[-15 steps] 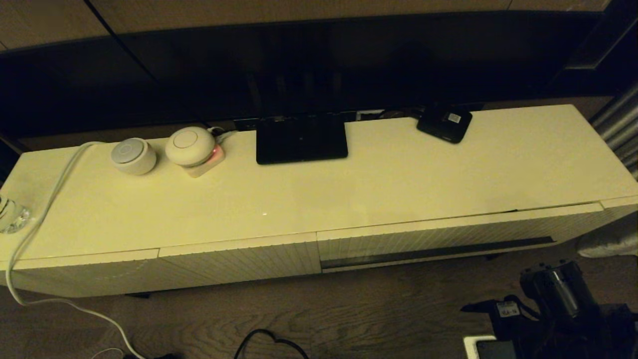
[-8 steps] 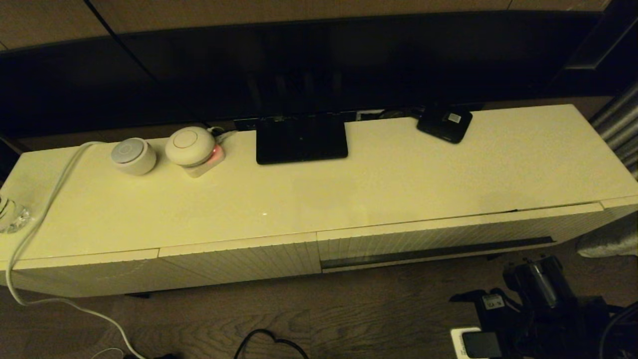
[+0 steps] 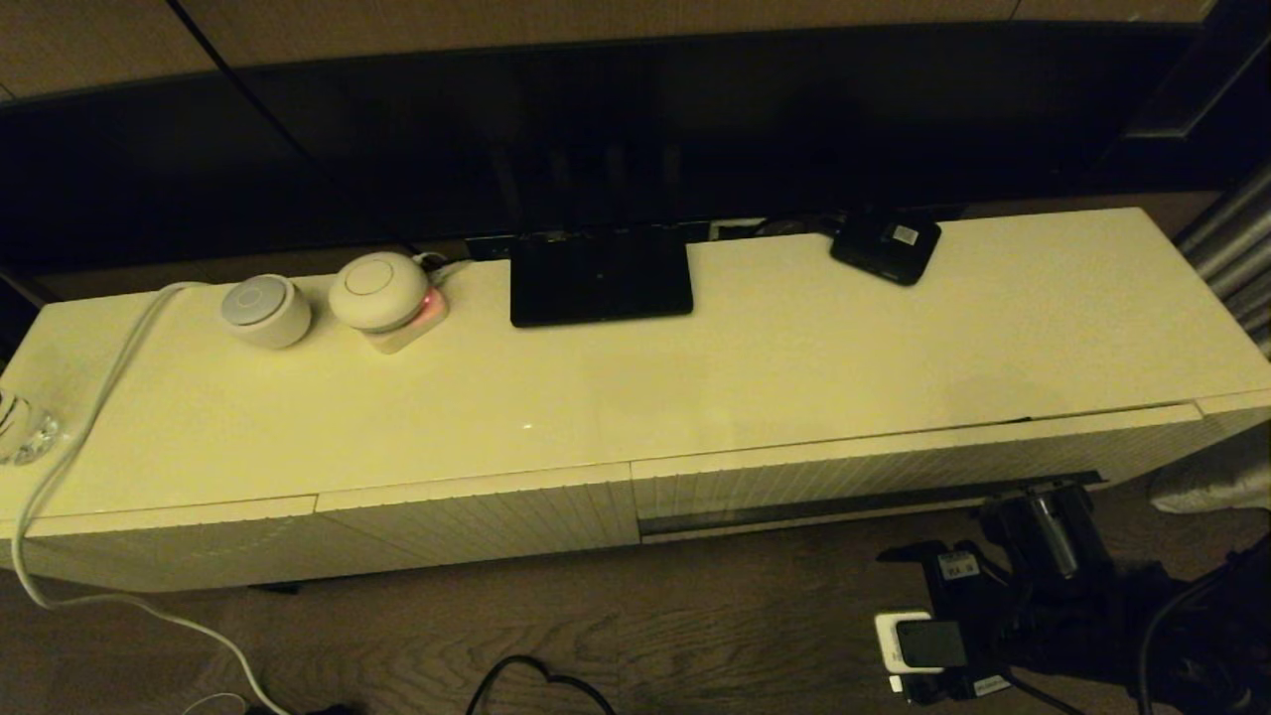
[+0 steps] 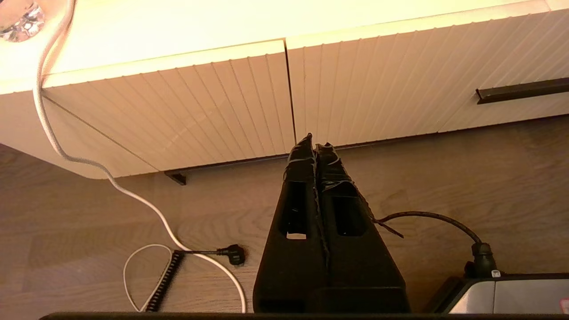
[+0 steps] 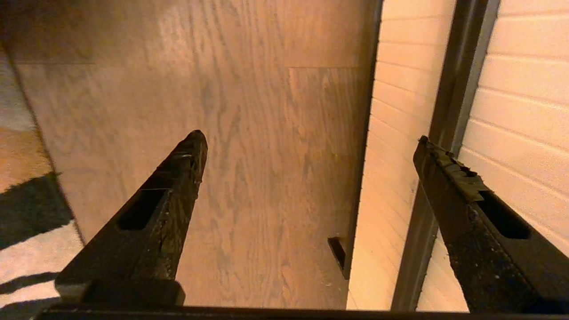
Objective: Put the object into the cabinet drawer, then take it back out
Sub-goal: Open the drawer
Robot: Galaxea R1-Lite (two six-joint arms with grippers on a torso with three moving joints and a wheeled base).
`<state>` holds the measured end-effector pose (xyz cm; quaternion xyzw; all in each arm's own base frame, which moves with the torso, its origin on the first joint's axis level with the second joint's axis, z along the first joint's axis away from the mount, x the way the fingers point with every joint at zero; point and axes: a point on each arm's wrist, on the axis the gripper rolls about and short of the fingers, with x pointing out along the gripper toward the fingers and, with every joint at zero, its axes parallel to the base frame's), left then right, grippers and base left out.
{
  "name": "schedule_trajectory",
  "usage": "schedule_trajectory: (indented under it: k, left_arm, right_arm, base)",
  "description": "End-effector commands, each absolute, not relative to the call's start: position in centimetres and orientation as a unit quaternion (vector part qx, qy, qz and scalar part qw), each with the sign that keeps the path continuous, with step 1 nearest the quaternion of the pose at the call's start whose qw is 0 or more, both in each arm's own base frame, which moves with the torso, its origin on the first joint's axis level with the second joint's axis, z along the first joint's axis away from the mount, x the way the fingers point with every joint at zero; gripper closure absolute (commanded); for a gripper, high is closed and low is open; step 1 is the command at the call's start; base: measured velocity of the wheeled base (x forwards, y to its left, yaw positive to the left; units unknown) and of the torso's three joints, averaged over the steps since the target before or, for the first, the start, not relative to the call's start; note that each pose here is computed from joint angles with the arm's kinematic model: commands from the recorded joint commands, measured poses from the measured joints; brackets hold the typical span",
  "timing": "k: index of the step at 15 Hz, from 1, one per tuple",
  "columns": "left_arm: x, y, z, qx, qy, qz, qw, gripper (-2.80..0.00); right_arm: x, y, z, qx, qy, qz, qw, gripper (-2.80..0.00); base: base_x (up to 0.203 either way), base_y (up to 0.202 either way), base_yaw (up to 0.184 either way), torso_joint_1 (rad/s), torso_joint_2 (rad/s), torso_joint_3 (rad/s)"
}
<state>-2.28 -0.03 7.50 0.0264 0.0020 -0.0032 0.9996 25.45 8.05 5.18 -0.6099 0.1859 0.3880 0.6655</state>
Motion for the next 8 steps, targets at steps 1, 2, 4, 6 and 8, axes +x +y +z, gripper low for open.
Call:
schedule_trajectory:
  k: [1, 2, 4, 6, 8]
  left_arm:
    - [-2.3, 0.0, 7.4, 0.026, 0.004, -0.003, 1.0, 0.0]
    - [-2.3, 0.0, 7.4, 0.026, 0.004, -0.003, 1.0, 0.0]
    - [-2.3, 0.0, 7.4, 0.026, 0.004, -0.003, 1.0, 0.0]
    - [-2.3, 0.0, 7.4, 0.026, 0.004, -0.003, 1.0, 0.0]
    - [-2.3, 0.0, 7.4, 0.026, 0.004, -0.003, 1.0, 0.0]
  right_arm:
    - [26.2, 8.0, 4.9, -0.612, 0.186, 0.385, 0.665, -2.8]
    - [26.5, 7.9, 4.6, -0.611, 0.191, 0.384, 0.665, -2.8]
    - [27.3, 7.6, 4.3, -0.609, 0.196, 0.379, 0.668, -2.8]
    - [27.9, 7.3, 4.2, -0.608, 0.201, 0.373, 0.671, -2.8]
    - [28.4, 7.0, 4.1, -0.606, 0.205, 0.368, 0.675, -2.8]
  base:
    - [0.0, 0.0, 0.0, 0.0, 0.0, 0.0]
    - [0.0, 0.0, 0.0, 0.0, 0.0, 0.0]
    - [0.0, 0.0, 0.0, 0.0, 0.0, 0.0]
    - [0.0, 0.0, 0.0, 0.0, 0.0, 0.0]
    - [0.0, 0.0, 0.0, 0.0, 0.0, 0.0]
